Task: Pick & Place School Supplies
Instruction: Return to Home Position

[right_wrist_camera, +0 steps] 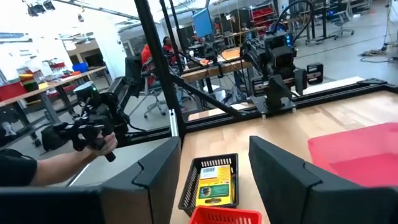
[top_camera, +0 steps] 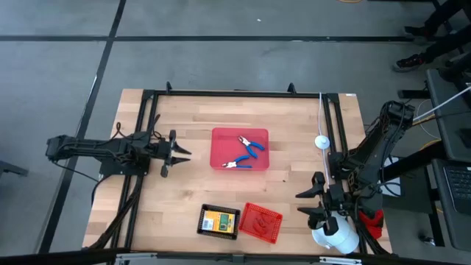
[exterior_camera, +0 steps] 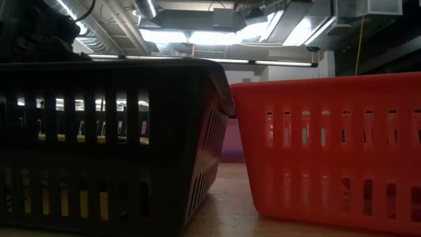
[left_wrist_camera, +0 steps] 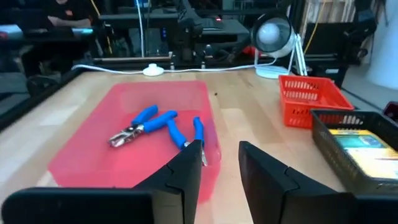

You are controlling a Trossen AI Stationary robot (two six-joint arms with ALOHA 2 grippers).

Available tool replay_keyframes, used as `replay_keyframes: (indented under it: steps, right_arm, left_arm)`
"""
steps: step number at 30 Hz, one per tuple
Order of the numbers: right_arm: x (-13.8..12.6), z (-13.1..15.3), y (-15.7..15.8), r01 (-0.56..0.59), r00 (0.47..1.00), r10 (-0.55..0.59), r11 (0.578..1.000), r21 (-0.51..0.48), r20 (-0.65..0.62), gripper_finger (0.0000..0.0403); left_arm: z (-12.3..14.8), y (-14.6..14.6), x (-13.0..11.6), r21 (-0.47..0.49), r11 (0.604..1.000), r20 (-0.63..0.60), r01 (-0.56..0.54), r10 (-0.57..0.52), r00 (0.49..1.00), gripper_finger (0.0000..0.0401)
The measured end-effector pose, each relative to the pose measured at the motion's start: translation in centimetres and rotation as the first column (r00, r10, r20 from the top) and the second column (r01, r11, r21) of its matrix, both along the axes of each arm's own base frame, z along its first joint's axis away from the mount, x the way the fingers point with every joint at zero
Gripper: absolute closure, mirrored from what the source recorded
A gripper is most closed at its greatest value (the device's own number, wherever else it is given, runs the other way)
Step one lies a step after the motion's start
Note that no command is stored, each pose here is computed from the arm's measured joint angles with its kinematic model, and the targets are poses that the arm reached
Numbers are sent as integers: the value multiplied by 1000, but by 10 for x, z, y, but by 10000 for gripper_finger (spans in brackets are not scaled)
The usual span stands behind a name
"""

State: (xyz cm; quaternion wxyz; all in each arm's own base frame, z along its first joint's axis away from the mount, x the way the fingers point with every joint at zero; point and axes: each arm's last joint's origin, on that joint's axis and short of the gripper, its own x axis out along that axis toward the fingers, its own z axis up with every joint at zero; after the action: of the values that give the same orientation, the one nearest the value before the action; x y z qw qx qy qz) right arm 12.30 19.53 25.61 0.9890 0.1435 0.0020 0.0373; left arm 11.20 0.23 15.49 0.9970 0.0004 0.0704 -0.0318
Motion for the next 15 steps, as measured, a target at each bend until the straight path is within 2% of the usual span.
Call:
replay_keyframes:
  steps: [3, 5, 9, 15]
  right_arm:
    - [0, 0, 0, -2, 1000, 2, 1000, -31, 2, 209]
    - [0, 0, 0, -1, 1000, 2, 998, -69, 3, 209]
    - [0, -4, -1, 6, 1000, -8, 987, -163, -15, 209]
    - [-4, -6, -22, 165, 980, -188, 948, -271, -61, 209]
  left_arm:
    - [-1, 0, 0, -47, 998, -19, -52, 51, 999, 302]
    - [-8, 1, -2, -76, 989, -95, -124, 117, 989, 303]
    - [-8, 1, 0, -99, 985, -97, -141, 132, 987, 301]
    - [-8, 1, 0, -100, 985, -101, -143, 133, 986, 301]
